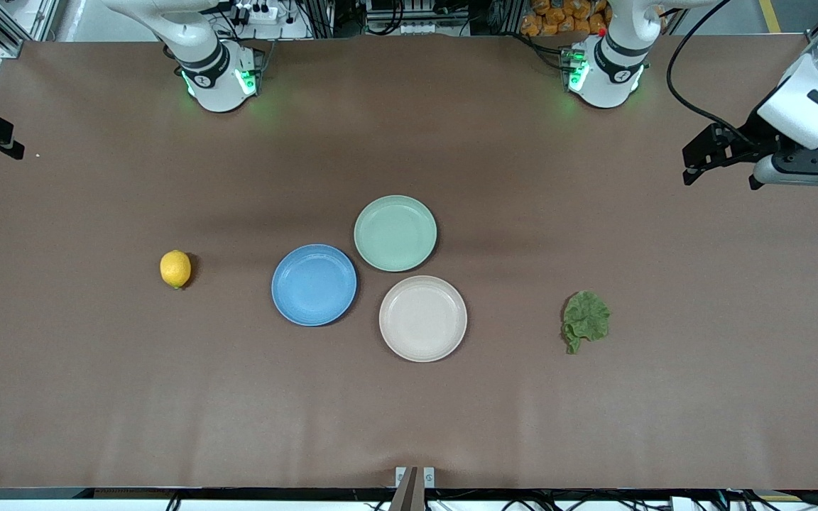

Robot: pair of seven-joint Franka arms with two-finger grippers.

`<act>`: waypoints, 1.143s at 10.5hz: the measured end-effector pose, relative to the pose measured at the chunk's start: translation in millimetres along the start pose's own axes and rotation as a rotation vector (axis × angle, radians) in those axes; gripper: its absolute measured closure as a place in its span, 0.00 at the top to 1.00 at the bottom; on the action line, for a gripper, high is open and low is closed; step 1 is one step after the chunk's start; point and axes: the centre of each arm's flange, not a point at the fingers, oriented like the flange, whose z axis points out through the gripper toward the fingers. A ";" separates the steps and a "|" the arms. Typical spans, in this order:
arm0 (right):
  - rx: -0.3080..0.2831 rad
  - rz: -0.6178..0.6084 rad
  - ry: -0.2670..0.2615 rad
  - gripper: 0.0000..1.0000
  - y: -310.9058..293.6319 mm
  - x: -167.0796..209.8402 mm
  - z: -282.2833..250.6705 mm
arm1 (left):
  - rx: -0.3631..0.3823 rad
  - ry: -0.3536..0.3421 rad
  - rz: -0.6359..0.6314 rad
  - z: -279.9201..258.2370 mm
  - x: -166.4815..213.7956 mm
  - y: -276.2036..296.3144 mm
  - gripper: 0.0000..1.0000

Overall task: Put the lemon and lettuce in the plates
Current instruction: 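Reach the right gripper to the lemon while the left gripper reaches the lettuce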

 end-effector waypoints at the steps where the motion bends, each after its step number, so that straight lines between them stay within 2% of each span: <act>1: 0.000 0.000 0.000 1.00 0.0 0.1 0.0 | 0.000 -0.010 0.001 5.9 3.1 0.6 1.00; 5: -0.001 0.000 0.006 1.00 0.1 4.2 6.2 | 0.003 -0.066 0.003 53.1 28.2 3.0 1.00; 8: -0.002 -0.001 0.008 1.00 0.5 13.3 23.9 | 0.007 -0.075 0.023 103.3 54.1 18.1 1.00; 12: -0.002 -0.002 0.005 1.00 1.2 27.9 61.5 | 0.002 -0.071 -0.011 156.5 77.9 29.0 1.00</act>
